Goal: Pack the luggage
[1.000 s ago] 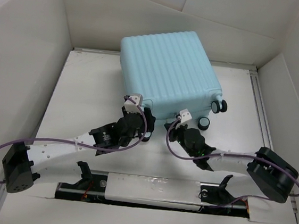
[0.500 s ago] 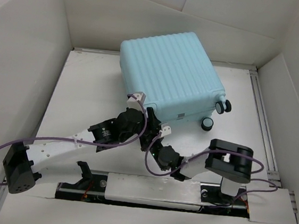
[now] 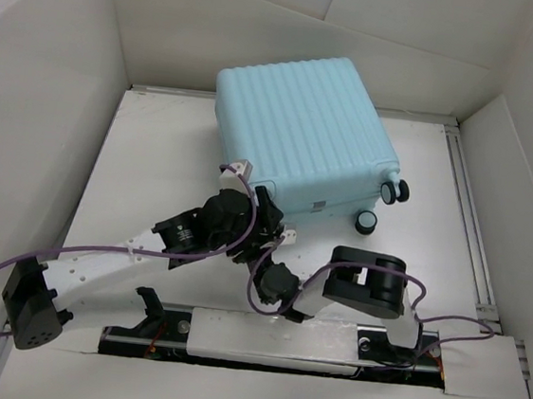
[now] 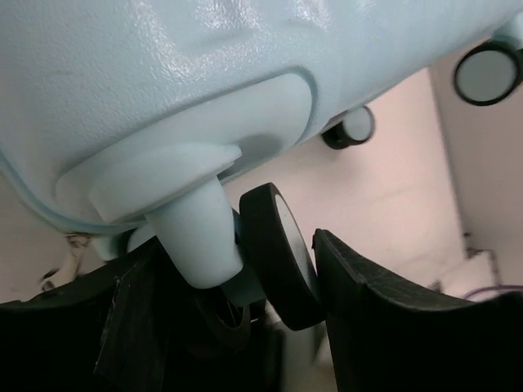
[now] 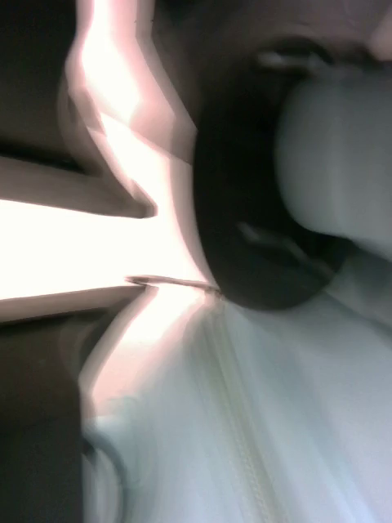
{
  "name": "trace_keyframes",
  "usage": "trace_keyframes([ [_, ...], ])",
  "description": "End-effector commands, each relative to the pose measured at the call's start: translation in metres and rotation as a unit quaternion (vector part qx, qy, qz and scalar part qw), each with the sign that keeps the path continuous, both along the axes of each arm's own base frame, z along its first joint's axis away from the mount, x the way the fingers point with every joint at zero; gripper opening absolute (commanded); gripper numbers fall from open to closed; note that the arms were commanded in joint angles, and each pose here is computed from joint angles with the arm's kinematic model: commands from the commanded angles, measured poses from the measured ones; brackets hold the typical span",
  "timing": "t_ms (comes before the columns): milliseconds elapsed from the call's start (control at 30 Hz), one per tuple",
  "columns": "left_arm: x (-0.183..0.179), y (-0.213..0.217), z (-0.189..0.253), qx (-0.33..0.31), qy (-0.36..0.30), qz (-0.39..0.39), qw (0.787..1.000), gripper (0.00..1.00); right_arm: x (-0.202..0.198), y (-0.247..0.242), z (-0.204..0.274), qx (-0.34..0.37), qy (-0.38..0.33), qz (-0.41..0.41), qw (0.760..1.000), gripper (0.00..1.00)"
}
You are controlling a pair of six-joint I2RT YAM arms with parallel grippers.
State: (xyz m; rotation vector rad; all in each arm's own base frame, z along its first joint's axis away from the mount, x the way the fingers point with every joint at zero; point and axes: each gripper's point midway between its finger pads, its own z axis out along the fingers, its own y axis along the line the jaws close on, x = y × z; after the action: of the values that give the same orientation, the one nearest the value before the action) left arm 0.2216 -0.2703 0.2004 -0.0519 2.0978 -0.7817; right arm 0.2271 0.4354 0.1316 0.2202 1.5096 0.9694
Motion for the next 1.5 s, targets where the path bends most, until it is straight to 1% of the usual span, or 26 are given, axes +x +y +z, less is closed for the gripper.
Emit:
trace_keyframes([
  [0, -0.056, -0.08, 0.177, -0.285, -0.094, -0.183, 0.936, 0.05, -0.082, 0.034, 0.048, 0.065, -0.079, 0.161, 0.982, 0.47],
  [33, -0.054, -0.071, 0.184, -0.276, -0.107, -0.169, 0.94, 0.16, -0.085, 0.028, 0.05, 0.058, -0.073, 0.158, 0.983, 0.56],
  [67, -0.044, -0.059, 0.19, -0.258, -0.13, -0.136, 0.948, 0.28, -0.089, 0.022, 0.045, 0.043, -0.065, 0.155, 0.985, 0.59],
  [100, -0.04, -0.049, 0.179, -0.229, -0.125, -0.117, 0.958, 0.54, -0.099, 0.018, 0.039, 0.027, -0.057, 0.16, 0.985, 0.62],
  [133, -0.039, -0.031, 0.188, -0.229, -0.142, -0.098, 0.958, 0.65, -0.101, 0.009, 0.025, -0.002, -0.046, 0.153, 0.987, 0.63],
  [200, -0.03, -0.003, 0.175, -0.18, -0.148, -0.047, 0.971, 0.8, -0.117, 0.002, 0.015, -0.051, -0.033, 0.161, 0.985, 0.67],
  [233, -0.028, 0.009, 0.174, -0.169, -0.153, -0.027, 0.973, 0.83, -0.118, -0.003, 0.01, -0.07, -0.027, 0.15, 0.986, 0.68],
  [267, -0.031, 0.026, 0.178, -0.169, -0.162, -0.011, 0.972, 0.83, -0.123, -0.01, 0.002, -0.104, -0.017, 0.15, 0.983, 0.7],
  [367, -0.029, 0.06, 0.14, -0.126, -0.151, 0.038, 0.98, 0.78, -0.138, -0.02, -0.001, -0.146, -0.009, 0.144, 0.979, 0.71],
  [433, -0.029, 0.069, 0.098, -0.098, -0.125, 0.055, 0.986, 0.73, -0.149, -0.026, 0.003, -0.182, -0.009, 0.146, 0.972, 0.73],
  [467, -0.031, 0.071, 0.087, -0.098, -0.118, 0.057, 0.986, 0.71, -0.147, -0.024, 0.014, -0.18, -0.004, 0.135, 0.974, 0.75],
  [500, -0.035, 0.076, 0.081, -0.108, -0.111, 0.06, 0.986, 0.68, -0.15, -0.031, 0.014, -0.219, -0.005, 0.139, 0.966, 0.77],
  [533, -0.035, 0.078, 0.054, -0.087, -0.101, 0.059, 0.989, 0.59, -0.15, -0.033, 0.018, -0.225, 0.006, 0.134, 0.965, 0.77],
  [600, -0.038, 0.076, 0.037, -0.081, -0.09, 0.053, 0.991, 0.52, -0.148, -0.048, 0.02, -0.281, 0.024, 0.11, 0.953, 0.78],
  [667, -0.039, 0.075, 0.017, -0.067, -0.077, 0.049, 0.994, 0.46, -0.147, -0.06, 0.04, -0.272, 0.035, 0.098, 0.957, 0.79],
  [700, -0.038, 0.072, 0.014, -0.069, -0.073, 0.051, 0.994, 0.46, -0.145, -0.064, 0.049, -0.268, 0.039, 0.093, 0.958, 0.79],
  [800, -0.041, 0.061, 0.002, -0.071, -0.063, 0.028, 0.995, 0.5, -0.141, -0.089, 0.071, -0.266, 0.05, 0.086, 0.959, 0.9],
  [833, -0.041, 0.061, 0.002, -0.071, -0.063, 0.028, 0.995, 0.5, -0.138, -0.095, 0.085, -0.253, 0.057, 0.073, 0.963, 0.92],
  [867, -0.04, 0.059, -0.003, -0.067, -0.061, 0.028, 0.995, 0.5, -0.134, -0.116, 0.084, -0.282, 0.063, 0.059, 0.956, 0.92],
  [933, -0.04, 0.056, -0.003, -0.072, -0.068, 0.021, 0.995, 0.51, -0.131, -0.127, 0.099, -0.273, 0.075, 0.046, 0.958, 0.95],
  [967, -0.041, 0.053, -0.003, -0.075, -0.073, 0.012, 0.994, 0.51, -0.125, -0.139, 0.098, -0.3, 0.074, 0.036, 0.95, 0.95],
  [1133, -0.037, 0.03, -0.009, -0.07, -0.083, -0.02, 0.994, 0.5, -0.091, -0.161, 0.124, -0.326, 0.081, -0.006, 0.942, 0.97],
  [1233, -0.028, 0.017, -0.015, -0.043, -0.084, -0.027, 0.995, 0.48, -0.078, -0.147, 0.133, -0.348, 0.067, 0.037, 0.934, 0.97],
  [1300, -0.024, 0.013, -0.028, -0.018, -0.076, -0.025, 0.997, 0.48, -0.064, -0.145, 0.144, -0.335, 0.069, 0.038, 0.939, 0.97],
  [1367, -0.02, 0.011, -0.028, -0.015, -0.077, -0.019, 0.997, 0.47, -0.045, -0.152, 0.149, -0.346, 0.066, 0.026, 0.935, 0.98],
  [1467, -0.017, 0.013, -0.035, -0.009, -0.078, -0.009, 0.997, 0.47, -0.032, -0.135, 0.145, -0.361, 0.062, 0.078, 0.927, 1.0],
])
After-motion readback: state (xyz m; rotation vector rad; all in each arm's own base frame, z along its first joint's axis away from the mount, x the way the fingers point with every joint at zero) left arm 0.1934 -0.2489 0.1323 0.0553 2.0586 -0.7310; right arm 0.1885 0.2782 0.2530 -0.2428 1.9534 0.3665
